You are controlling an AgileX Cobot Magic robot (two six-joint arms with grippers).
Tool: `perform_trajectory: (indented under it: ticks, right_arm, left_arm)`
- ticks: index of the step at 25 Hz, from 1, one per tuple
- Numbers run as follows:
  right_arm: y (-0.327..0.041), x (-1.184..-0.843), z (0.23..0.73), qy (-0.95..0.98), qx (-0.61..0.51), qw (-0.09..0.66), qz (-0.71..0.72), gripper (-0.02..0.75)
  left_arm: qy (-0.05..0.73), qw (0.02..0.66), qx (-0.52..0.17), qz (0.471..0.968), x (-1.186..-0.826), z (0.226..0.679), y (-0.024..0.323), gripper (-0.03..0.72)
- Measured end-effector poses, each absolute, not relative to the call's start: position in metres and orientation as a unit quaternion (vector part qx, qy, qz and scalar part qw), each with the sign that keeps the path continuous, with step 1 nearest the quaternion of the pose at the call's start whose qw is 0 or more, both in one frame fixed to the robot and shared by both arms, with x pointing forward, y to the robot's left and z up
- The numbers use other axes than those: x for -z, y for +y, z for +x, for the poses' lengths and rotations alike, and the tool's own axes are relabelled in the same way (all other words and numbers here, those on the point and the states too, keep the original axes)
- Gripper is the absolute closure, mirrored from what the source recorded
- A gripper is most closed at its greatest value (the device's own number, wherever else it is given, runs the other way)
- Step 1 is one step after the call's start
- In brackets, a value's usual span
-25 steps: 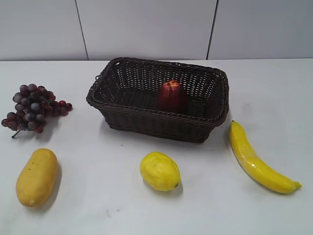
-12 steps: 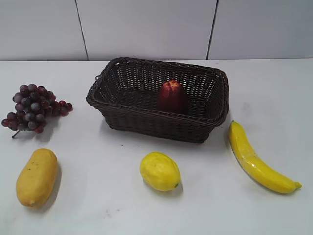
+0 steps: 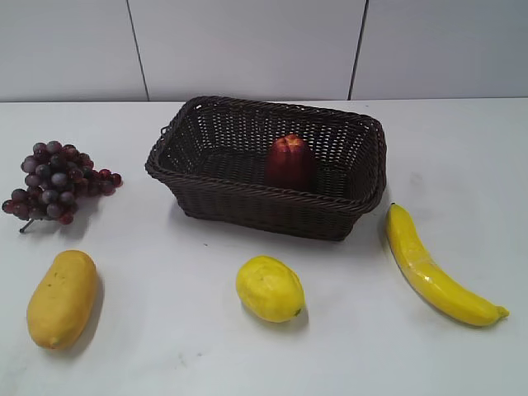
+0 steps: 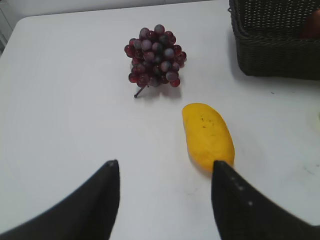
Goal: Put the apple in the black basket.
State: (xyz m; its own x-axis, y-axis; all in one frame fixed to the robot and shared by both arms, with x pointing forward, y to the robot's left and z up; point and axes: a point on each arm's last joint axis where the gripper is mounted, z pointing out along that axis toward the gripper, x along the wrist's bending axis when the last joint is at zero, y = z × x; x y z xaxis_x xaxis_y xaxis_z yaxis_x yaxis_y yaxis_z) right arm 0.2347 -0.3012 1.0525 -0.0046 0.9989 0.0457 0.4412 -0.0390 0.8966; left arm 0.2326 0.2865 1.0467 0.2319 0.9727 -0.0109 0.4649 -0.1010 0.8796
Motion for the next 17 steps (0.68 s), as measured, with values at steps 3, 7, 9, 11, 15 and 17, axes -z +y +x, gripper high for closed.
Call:
perform_trajectory:
  ticks: [3,7,9,11,15,17]
  right_arm:
    - [-0.3010,-1.0525,0.2347,0.593,-0.389,0.358,0.607,0.148]
    - [-0.3009,-1.0525,0.2347,0.593,-0.390,0.358,0.607,0.148]
    - [-0.3009,-1.0525,0.2347,0.593,-0.390,0.358,0.607,0.148]
    - [-0.3009,-1.0525,0.2347,0.593,-0.390,0.358,0.607,0.147]
    - [-0.3009,-1.0525,0.2347,0.593,-0.390,0.358,0.607,0.147]
    - [-0.3009,-1.0525,0.2347,0.593,-0.390,0.357,0.607,0.147]
  left_arm:
    - [0.534,0.405,-0.313,0.672,-1.0467,0.2326,0.2864,0.253]
    - [0.534,0.405,-0.313,0.672,-1.0467,0.2326,0.2863,0.253]
    - [0.534,0.405,-0.313,0.672,-1.0467,0.2326,0.2863,0.253]
    - [0.534,0.405,-0.313,0.672,-1.0467,0.2326,0.2863,0.253]
    - [0.534,0.405,-0.313,0.672,-1.0467,0.2326,0.2863,0.253]
    - [0.534,0.405,-0.313,0.672,-1.0467,0.2326,0.2863,0.253]
